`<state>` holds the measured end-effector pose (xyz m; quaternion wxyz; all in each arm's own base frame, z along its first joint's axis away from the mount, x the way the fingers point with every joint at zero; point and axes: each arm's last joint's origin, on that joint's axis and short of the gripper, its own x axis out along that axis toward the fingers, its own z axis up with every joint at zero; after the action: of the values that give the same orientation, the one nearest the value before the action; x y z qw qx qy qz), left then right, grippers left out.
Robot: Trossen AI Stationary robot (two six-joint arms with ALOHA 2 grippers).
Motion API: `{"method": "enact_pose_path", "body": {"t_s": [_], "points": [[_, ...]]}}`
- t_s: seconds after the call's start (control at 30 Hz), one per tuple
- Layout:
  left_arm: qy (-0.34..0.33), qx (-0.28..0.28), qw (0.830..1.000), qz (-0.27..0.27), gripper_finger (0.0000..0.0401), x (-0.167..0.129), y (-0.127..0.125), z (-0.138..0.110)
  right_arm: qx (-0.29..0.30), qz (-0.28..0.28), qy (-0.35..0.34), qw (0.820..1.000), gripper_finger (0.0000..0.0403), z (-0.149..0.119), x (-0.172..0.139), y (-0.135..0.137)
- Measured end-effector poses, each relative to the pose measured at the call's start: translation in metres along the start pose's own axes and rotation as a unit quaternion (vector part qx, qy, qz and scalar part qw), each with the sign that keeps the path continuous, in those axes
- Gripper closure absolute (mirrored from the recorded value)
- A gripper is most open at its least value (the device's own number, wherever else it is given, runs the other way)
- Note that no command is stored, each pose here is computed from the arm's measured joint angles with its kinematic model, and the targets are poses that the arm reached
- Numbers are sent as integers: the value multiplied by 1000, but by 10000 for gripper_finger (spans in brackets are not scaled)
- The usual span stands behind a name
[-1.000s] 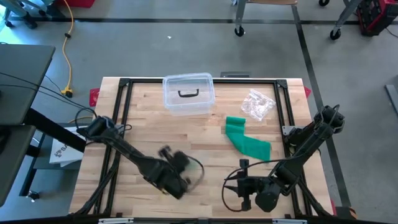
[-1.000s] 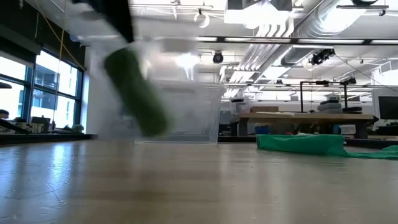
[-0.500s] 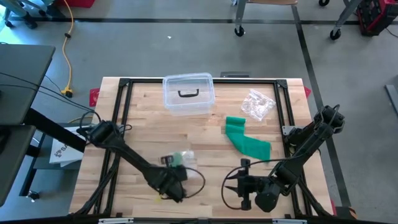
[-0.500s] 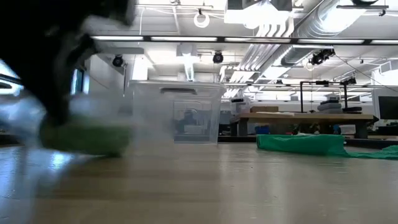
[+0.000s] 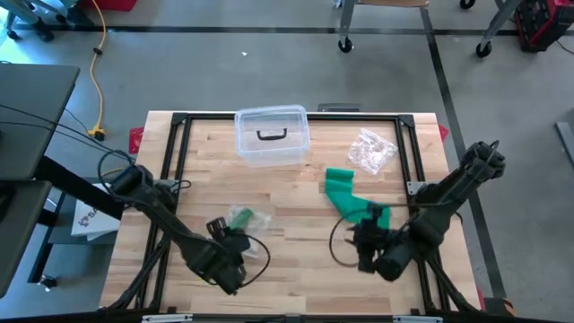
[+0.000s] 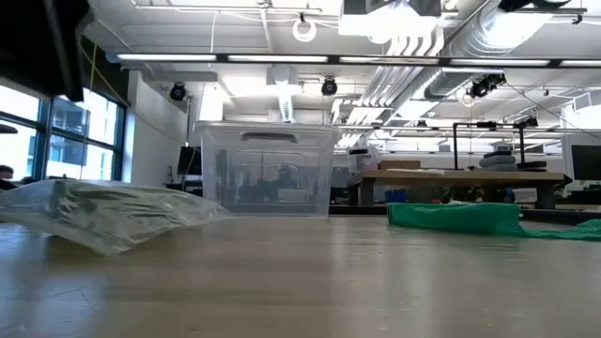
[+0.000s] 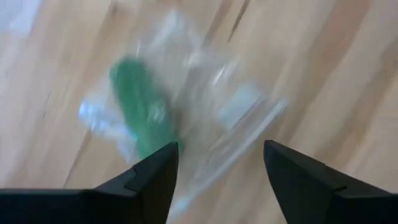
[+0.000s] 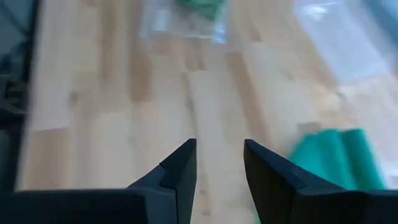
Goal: Roll bandage
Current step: Roll the dark green bandage
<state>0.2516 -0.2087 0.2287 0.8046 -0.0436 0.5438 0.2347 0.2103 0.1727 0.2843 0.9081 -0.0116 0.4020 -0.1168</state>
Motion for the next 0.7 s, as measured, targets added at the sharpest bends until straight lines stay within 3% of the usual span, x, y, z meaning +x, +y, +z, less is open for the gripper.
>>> {"method": "enact_pose_path", "body": {"t_s": [0.23,0.43,0.53,0.7], "points": [[-190,-53,980,-14,162,-12,-9,15,-20,-69,87,994,273,11,25,-41],[-228,-37,972,-43,162,3,-21,40,-51,-111,171,978,229,32,56,-110],[-244,-22,968,-53,162,19,-25,49,-51,-86,198,975,209,43,72,-152],[-254,-5,967,-38,162,55,-26,55,-24,35,226,973,189,31,95,-213]]}}
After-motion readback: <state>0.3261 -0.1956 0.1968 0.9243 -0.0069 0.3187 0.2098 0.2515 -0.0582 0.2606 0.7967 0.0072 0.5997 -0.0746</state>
